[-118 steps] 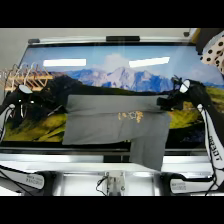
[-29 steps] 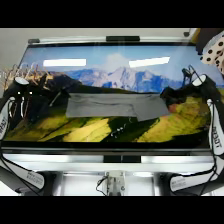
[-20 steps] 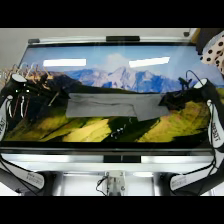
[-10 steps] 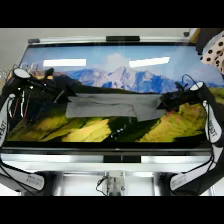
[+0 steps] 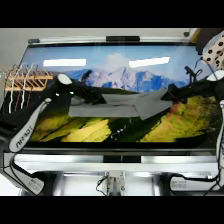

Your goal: Fold the shirts.

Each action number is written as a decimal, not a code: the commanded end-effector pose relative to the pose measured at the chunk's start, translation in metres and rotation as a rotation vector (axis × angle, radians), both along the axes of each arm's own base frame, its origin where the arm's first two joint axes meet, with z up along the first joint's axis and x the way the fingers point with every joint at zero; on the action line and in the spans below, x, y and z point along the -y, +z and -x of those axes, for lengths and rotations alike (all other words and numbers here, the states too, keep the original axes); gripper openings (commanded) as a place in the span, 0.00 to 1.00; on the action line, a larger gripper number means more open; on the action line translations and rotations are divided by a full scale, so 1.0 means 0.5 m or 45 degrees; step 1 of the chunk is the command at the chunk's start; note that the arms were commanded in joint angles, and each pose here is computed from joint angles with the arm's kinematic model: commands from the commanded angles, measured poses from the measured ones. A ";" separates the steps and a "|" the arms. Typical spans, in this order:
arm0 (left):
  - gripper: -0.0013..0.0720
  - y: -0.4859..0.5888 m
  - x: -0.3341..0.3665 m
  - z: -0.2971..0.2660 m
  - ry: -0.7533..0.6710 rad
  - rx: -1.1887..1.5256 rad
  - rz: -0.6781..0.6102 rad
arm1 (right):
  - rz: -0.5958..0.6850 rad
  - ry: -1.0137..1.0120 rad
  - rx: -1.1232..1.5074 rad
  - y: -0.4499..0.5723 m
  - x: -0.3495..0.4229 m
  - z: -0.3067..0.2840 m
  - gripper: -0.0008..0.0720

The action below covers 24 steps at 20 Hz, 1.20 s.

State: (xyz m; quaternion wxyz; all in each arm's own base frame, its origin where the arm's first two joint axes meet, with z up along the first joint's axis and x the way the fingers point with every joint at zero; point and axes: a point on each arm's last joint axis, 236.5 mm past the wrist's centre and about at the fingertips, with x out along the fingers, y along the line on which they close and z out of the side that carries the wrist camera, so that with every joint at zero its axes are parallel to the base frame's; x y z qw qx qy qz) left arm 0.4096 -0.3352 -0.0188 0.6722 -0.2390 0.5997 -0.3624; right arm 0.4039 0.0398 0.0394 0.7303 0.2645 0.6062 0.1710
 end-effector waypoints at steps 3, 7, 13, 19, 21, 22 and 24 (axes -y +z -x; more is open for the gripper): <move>0.06 -0.010 0.234 0.056 0.015 -0.035 0.231 | -0.004 0.022 0.131 0.179 -0.037 0.096 0.09; 0.06 -0.020 0.330 0.104 0.014 -0.112 0.317 | 0.014 -0.004 0.234 0.269 -0.055 0.155 0.09; 0.05 0.025 0.352 0.099 0.007 -0.152 0.405 | -0.008 -0.039 0.312 0.312 -0.068 0.165 0.09; 0.05 0.096 0.055 0.015 -0.124 0.099 0.016 | -0.022 0.035 0.326 0.278 -0.133 0.111 0.09; 0.05 0.148 -0.076 -0.021 -0.064 0.232 -0.181 | -0.045 0.080 0.377 0.257 -0.201 0.064 0.09; 0.05 0.181 -0.135 -0.033 -0.023 0.286 -0.244 | -0.058 0.103 0.389 0.241 -0.240 0.044 0.09; 0.05 0.261 -0.240 -0.044 0.070 0.375 -0.299 | -0.076 0.155 0.373 0.187 -0.318 0.013 0.09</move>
